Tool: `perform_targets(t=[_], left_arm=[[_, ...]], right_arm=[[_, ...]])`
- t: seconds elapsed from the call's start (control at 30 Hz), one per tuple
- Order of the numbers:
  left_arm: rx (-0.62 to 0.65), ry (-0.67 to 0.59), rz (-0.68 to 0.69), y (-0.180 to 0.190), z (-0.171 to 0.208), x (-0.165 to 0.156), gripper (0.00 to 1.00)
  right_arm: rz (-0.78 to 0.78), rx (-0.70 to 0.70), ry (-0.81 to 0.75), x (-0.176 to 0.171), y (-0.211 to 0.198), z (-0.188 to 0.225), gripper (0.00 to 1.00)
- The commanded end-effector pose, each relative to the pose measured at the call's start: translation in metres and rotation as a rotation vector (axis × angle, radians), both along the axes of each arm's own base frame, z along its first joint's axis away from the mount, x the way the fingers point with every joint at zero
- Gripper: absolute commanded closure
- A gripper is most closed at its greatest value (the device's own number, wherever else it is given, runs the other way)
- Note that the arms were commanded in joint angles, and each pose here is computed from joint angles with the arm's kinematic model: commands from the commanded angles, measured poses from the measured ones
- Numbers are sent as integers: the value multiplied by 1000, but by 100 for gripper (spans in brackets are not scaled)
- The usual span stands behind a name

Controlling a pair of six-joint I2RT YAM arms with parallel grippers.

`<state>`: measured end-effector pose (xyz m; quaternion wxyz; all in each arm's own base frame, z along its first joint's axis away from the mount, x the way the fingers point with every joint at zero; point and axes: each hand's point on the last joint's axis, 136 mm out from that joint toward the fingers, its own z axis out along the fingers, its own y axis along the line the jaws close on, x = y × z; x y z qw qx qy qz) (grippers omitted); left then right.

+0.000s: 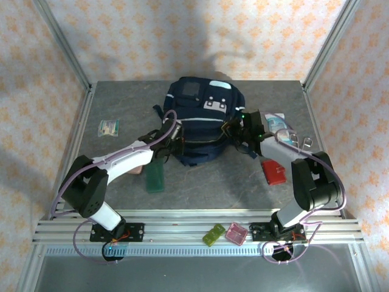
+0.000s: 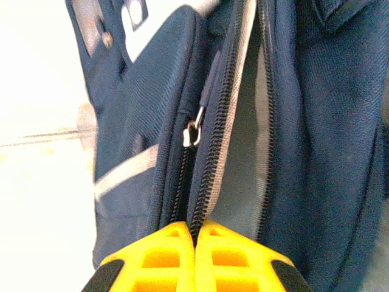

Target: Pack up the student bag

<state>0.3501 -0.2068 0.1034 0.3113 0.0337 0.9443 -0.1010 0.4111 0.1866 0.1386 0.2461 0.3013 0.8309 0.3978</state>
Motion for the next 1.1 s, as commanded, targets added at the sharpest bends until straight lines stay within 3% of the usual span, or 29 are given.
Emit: perform_targets(t=[0.0,0.13,0.47,0.57,0.73,1.07], left_arm=[[-91,-25,-60,-38,26,-9,100],[-156,-59,-87,-66,35,-8,100],[-176,-45,-112,-88,25,-5,100],[-167,-40,-105,-85,21,-8,100],[-119,-42,-67,-70,12,-11,100],[-6,-24,64,3,-6,-7,100]], right_arm=[[-34,-3,-136,30,-4,40,83],[-6,80,-145,21,7,43,65],[100,209,-82,-33,62,12,62],[114,210,-74,-38,73,5,70],[127,201,-55,-38,81,-6,98],[51,139,-94,-32,54,2,100]])
